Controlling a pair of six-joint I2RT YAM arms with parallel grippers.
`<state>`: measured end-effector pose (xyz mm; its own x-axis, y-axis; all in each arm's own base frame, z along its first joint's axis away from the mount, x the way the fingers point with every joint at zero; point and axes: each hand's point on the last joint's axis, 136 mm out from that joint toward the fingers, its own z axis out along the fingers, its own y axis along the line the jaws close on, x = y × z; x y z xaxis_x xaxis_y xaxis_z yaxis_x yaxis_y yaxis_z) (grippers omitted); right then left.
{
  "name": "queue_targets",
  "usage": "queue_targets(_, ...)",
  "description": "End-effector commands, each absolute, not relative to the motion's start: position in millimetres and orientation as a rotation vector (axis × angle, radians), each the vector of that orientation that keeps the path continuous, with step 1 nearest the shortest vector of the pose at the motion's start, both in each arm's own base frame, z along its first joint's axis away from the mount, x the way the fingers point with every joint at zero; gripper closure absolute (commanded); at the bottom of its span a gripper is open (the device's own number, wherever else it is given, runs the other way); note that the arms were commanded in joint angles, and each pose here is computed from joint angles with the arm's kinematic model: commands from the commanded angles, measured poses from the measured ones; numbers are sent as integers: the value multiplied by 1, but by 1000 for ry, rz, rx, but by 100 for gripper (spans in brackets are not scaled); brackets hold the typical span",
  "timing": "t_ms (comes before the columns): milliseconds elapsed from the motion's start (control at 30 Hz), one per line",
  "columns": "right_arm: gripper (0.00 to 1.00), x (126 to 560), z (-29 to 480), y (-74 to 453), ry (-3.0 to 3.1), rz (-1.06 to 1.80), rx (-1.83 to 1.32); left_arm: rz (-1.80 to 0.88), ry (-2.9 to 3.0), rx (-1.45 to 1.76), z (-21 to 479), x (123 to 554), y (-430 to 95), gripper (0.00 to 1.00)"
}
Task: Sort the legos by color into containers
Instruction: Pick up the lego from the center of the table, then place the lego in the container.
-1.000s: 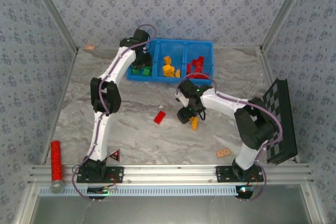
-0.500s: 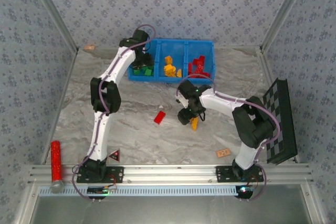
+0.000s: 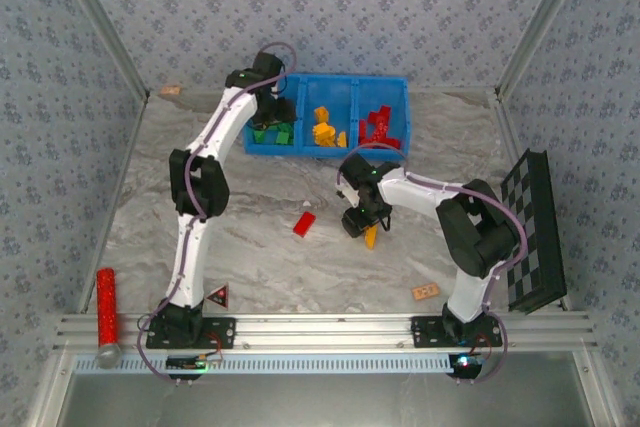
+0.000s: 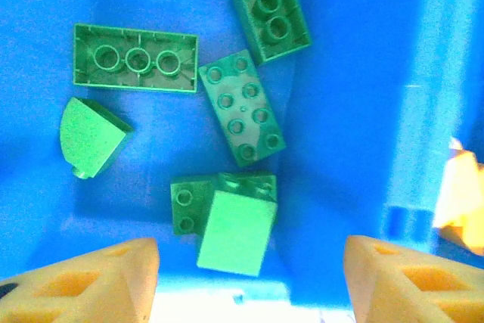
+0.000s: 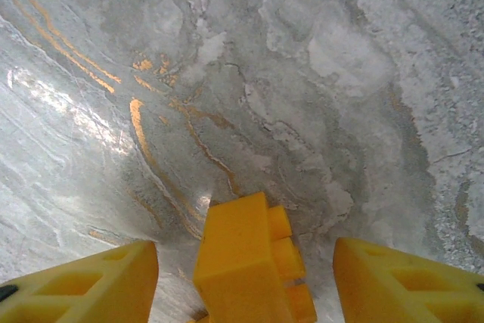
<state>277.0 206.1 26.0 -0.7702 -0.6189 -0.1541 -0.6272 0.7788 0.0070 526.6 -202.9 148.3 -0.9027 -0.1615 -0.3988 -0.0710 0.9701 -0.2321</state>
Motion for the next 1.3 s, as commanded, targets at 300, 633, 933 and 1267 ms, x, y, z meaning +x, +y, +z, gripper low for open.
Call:
queue_targets(300,60,277,16,201,2846,61,-1022,-393,2531,-78,264,483,-207,33)
queue_targets(633,71,297,57,213,2777,142,-980,-302,2564,51,266,424,-180,31)
queue_targets(933,75,359,139,231,2645,261,-797,-270,2662,140,225,342,-164,31)
queue_targets(1267,76,476,198,262,2407,194,-645,-389,2696,200,177,266,-198,30)
